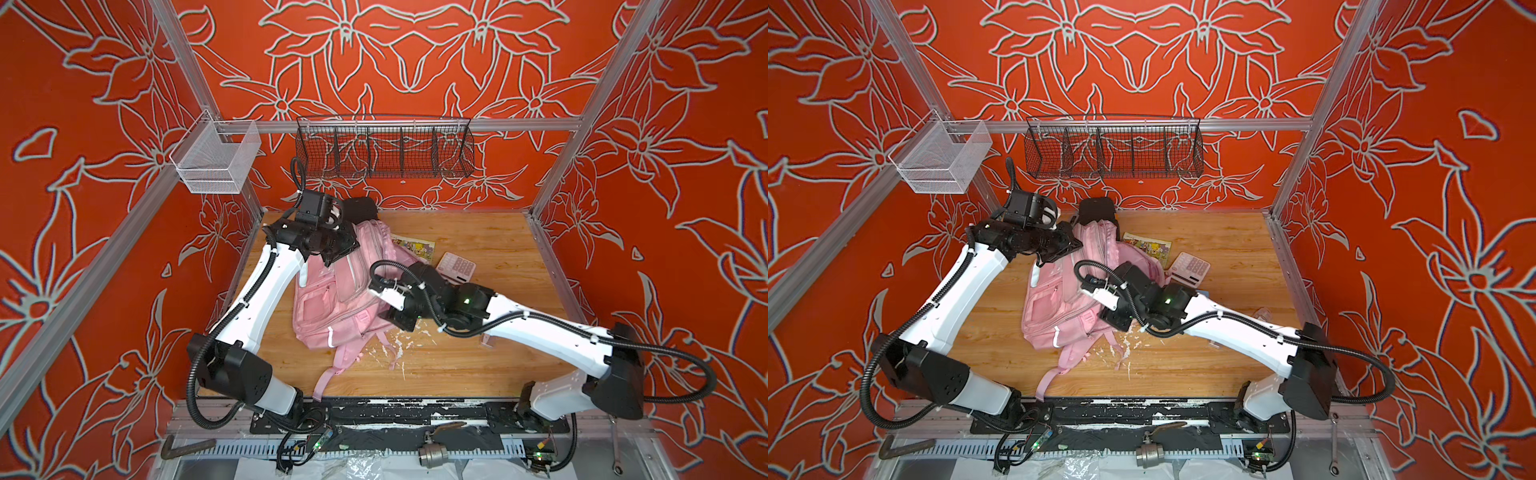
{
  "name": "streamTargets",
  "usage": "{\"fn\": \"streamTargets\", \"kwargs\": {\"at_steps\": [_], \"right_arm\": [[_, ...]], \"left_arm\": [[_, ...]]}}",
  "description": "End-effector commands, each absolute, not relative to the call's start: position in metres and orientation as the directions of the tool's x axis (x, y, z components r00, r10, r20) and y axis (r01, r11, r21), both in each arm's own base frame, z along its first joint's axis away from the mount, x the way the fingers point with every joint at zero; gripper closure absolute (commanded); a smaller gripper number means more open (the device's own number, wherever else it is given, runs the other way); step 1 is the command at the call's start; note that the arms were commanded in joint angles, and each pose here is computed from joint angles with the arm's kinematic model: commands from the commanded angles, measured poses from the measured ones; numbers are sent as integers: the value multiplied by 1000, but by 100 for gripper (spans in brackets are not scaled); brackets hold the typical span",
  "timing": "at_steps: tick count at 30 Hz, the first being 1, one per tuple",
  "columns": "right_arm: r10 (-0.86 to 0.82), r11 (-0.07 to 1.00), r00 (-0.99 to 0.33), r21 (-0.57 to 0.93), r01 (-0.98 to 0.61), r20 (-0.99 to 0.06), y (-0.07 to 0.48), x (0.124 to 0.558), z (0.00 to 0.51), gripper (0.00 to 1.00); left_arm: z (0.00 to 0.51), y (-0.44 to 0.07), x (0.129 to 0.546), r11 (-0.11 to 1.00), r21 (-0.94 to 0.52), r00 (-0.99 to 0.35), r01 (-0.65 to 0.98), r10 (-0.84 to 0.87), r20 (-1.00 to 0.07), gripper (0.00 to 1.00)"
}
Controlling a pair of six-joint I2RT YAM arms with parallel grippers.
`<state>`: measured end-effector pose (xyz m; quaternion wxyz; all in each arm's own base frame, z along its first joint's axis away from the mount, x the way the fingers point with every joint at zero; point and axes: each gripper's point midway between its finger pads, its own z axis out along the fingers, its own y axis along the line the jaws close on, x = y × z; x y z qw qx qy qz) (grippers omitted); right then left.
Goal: Pack the student bag
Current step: 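Release the zipper pull and raise the right gripper away from the backpack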
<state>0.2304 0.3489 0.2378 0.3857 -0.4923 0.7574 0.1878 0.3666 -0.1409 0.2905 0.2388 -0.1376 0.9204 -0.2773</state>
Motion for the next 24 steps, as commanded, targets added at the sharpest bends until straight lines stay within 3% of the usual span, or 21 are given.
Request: {"fn": "streamTargets", "kwargs": {"at_steps": [1,11,24], "right_arm": [[-532,560,-344,-16,-828,-774,316,247,238,39],[-315,813,-634,144,-564,-706,258,323,215,39],[-75,844,-866,431,-319,-494,252,375,164,42]], "left_arm": [[287,-123,345,907,-420,-894,-32,-213,-393,100],[253,-93,319,978,-209,-952,-16,-79,-296,100],[210,-76,283,996,-60,-997,-62,-65,-51,100]]}}
